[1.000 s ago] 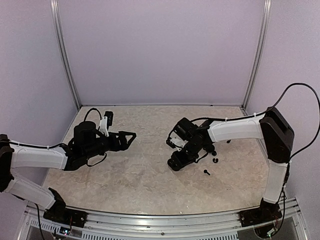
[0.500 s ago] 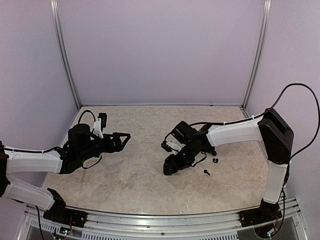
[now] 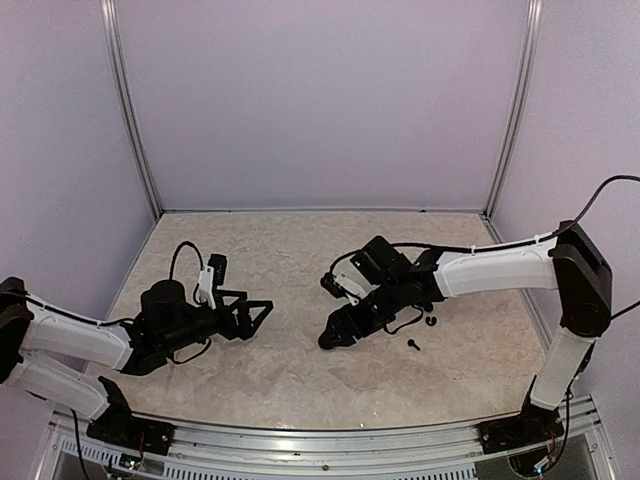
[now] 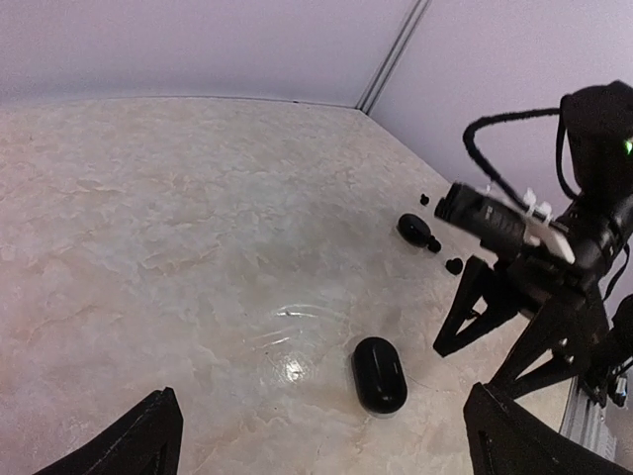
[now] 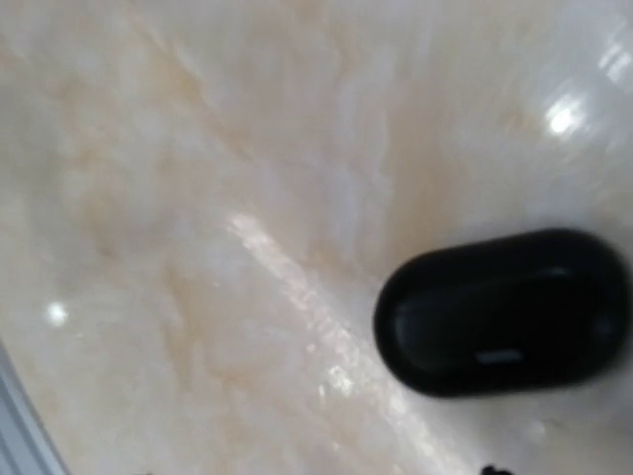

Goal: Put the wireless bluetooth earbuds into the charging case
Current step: Place the charging case at the center of the board, then pick up the charging case from the center of the board.

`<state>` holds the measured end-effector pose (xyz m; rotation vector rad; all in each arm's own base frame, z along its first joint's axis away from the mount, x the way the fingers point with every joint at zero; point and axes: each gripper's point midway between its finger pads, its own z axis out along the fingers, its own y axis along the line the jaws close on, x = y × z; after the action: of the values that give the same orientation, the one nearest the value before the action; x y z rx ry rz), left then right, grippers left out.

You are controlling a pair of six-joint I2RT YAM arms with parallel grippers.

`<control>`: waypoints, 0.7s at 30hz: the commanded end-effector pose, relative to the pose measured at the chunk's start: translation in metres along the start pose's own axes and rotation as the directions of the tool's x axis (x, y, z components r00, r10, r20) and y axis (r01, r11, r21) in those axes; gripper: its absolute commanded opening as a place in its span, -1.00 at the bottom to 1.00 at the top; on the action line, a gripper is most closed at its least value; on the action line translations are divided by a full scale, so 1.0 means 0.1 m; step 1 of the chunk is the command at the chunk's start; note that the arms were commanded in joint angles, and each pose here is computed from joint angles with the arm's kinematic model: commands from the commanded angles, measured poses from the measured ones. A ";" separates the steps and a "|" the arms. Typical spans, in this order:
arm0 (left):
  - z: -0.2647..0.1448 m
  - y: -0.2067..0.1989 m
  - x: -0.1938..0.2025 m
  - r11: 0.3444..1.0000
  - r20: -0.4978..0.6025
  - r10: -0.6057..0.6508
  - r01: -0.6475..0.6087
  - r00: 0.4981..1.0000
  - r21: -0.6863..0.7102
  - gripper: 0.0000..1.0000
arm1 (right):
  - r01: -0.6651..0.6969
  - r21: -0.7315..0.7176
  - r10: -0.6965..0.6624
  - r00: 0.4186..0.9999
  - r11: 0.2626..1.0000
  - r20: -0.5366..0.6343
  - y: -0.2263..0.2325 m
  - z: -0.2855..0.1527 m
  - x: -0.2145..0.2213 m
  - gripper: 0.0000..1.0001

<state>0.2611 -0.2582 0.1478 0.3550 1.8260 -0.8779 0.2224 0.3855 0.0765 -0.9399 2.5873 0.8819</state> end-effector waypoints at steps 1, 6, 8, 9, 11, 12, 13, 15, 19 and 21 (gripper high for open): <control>0.06 -0.27 0.08 0.984 0.065 0.157 -0.162 0.985 0.072 0.98 | 0.064 0.034 -0.070 0.969 0.997 0.236 -0.09 -0.66 -0.40 0.49; 0.36 -0.46 0.46 0.954 -0.009 0.279 -0.276 0.960 0.114 0.97 | 0.083 0.134 -0.133 0.897 0.987 0.422 -0.27 -1.33 -0.61 0.69; 0.46 -0.54 0.57 0.942 -0.024 0.320 -0.315 0.947 0.118 0.95 | 0.077 0.184 -0.158 0.864 0.980 0.478 -0.34 -1.53 -0.66 0.83; 0.50 -0.56 0.65 0.936 -0.039 0.337 -0.330 0.941 0.124 0.94 | 0.074 0.202 -0.168 0.848 0.977 0.503 -0.35 -1.62 -0.67 0.89; 0.58 -0.61 0.75 0.924 -0.060 0.368 -0.358 0.928 0.132 0.91 | 0.057 0.236 -0.183 0.812 0.970 0.554 -0.37 -1.80 -0.70 0.99; 0.63 -0.62 0.81 0.919 -0.074 0.382 -0.371 0.921 0.131 0.88 | 0.036 0.252 -0.181 0.794 0.967 0.580 -0.40 -1.88 -0.71 0.99; 0.66 -0.63 0.85 0.914 -0.083 0.396 -0.385 0.914 0.126 0.86 | 0.019 0.266 -0.183 0.772 0.964 0.609 -0.42 -1.96 -0.71 0.99; 0.74 -0.66 0.92 0.908 -0.102 0.413 -0.401 0.905 0.119 0.82 | -0.021 0.289 -0.183 0.730 0.957 0.659 -0.45 -2.13 -0.71 0.99; 0.86 -0.72 1.11 0.899 -0.140 0.436 -0.423 0.889 0.110 0.75 | -0.024 0.296 -0.207 0.660 0.955 0.722 -0.41 -2.36 -0.67 0.99; 0.91 -0.73 1.16 0.899 -0.146 0.437 -0.426 0.888 0.100 0.73 | -0.014 0.298 -0.218 0.648 0.955 0.730 -0.38 -2.41 -0.64 0.99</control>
<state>0.2276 -0.3822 0.0650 0.8508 1.7664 -0.6773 0.2851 0.2562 0.2506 -0.5289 1.9276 0.6706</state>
